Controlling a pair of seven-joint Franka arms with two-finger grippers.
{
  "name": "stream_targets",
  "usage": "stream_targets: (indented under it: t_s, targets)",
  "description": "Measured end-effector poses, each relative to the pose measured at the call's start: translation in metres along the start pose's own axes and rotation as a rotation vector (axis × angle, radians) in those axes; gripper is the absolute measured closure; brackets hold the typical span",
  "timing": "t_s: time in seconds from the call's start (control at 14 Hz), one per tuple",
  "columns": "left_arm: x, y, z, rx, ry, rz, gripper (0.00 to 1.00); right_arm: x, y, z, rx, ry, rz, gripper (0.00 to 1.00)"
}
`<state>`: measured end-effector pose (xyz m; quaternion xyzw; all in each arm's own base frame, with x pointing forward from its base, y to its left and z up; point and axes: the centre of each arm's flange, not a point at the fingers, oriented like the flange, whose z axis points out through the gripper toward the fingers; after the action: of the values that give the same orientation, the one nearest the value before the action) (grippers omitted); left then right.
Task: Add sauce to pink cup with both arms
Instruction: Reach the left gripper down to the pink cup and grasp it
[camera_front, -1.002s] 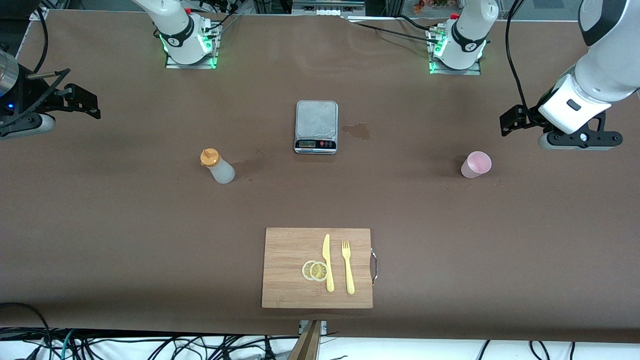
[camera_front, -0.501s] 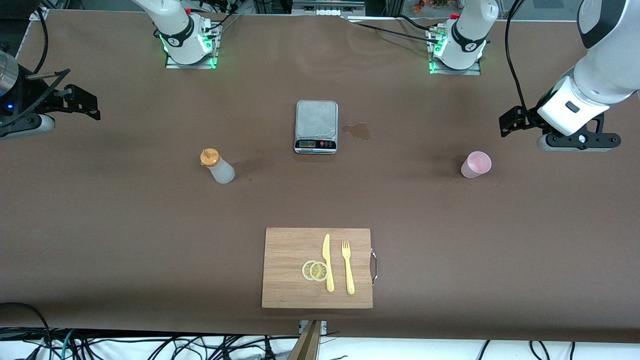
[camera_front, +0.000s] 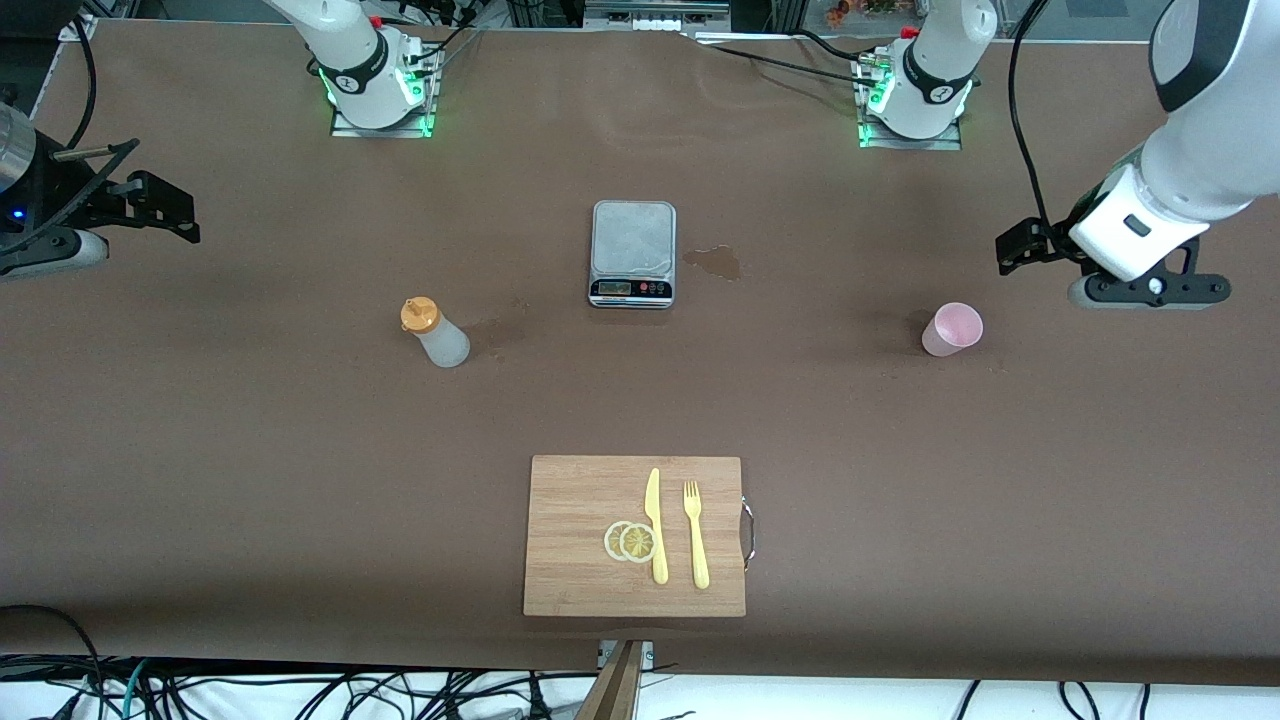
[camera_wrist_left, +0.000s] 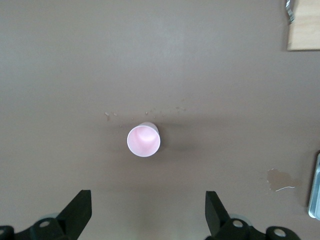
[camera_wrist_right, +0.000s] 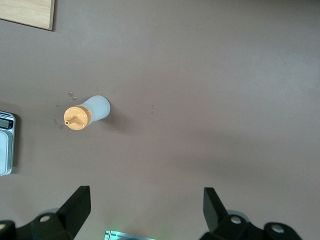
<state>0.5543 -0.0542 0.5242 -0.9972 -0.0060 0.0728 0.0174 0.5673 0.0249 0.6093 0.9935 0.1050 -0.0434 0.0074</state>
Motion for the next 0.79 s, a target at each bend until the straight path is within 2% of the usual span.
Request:
stream_targets:
  t_s: [0.14,0.36,0.5,0.79]
  targets:
    - [0.011,-0.013,0.037,0.017,-0.01,-0.007,0.0,0.0,0.0,0.0,0.0,0.001,0.0,0.0]
    - [0.016,-0.018,0.1,0.034,0.01,0.052,0.0,0.0,0.0,0.0,0.0,0.001,0.0,0.0]
    - [0.012,-0.033,0.146,0.032,0.019,0.103,0.0,0.0,0.0,0.0,0.0,0.001,0.0,0.0]
    - [-0.005,-0.067,0.22,0.048,0.081,0.184,0.0,0.0,0.0,0.0,0.0,0.001,0.0,0.0]
